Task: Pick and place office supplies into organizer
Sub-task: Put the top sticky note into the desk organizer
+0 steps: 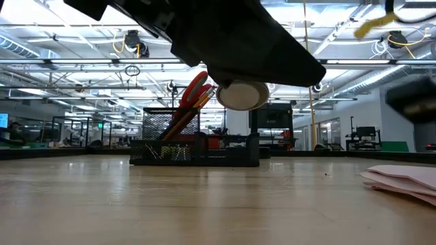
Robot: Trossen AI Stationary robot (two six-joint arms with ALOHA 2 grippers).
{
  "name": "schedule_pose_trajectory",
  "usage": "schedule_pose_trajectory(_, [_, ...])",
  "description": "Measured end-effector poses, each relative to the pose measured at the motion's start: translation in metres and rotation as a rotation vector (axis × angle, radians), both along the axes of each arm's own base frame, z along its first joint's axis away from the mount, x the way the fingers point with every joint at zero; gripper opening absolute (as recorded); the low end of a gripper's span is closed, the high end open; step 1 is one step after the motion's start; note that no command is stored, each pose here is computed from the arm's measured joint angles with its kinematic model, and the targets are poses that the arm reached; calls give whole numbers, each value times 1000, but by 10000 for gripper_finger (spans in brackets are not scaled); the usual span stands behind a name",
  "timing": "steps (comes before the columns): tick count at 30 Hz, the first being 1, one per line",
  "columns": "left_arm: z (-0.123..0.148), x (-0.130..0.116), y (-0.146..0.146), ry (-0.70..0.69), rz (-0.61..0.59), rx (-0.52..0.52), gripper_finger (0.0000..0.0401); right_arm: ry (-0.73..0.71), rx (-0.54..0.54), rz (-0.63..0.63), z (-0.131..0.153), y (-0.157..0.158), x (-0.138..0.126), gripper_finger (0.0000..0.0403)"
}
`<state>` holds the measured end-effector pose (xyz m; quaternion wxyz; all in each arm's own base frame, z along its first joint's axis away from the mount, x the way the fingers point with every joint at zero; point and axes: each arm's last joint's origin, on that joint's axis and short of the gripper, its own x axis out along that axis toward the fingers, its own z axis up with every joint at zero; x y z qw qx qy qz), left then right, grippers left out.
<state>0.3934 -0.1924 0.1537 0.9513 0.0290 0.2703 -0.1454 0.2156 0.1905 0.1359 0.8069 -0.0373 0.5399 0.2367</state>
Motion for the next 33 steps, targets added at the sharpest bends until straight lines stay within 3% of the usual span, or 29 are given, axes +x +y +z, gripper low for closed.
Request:
schedule_pose_trajectory(6, [0, 1, 2, -8, 30, 18, 3, 22, -15, -13, -16, 3, 5, 4])
schedule_pose_trajectory(20, [-4, -3, 1, 53, 44, -9, 31, -168, 13, -43, -28, 5, 30, 4])
schedule_pose_trajectory(27, [-16, -14, 1, 173, 30, 137, 32, -251, 14, -70, -34, -5, 48, 4])
schedule_pose_trajectory(33, [-18, -18, -2, 171, -5, 224, 31, -321, -47, -163, -34, -20, 61, 4])
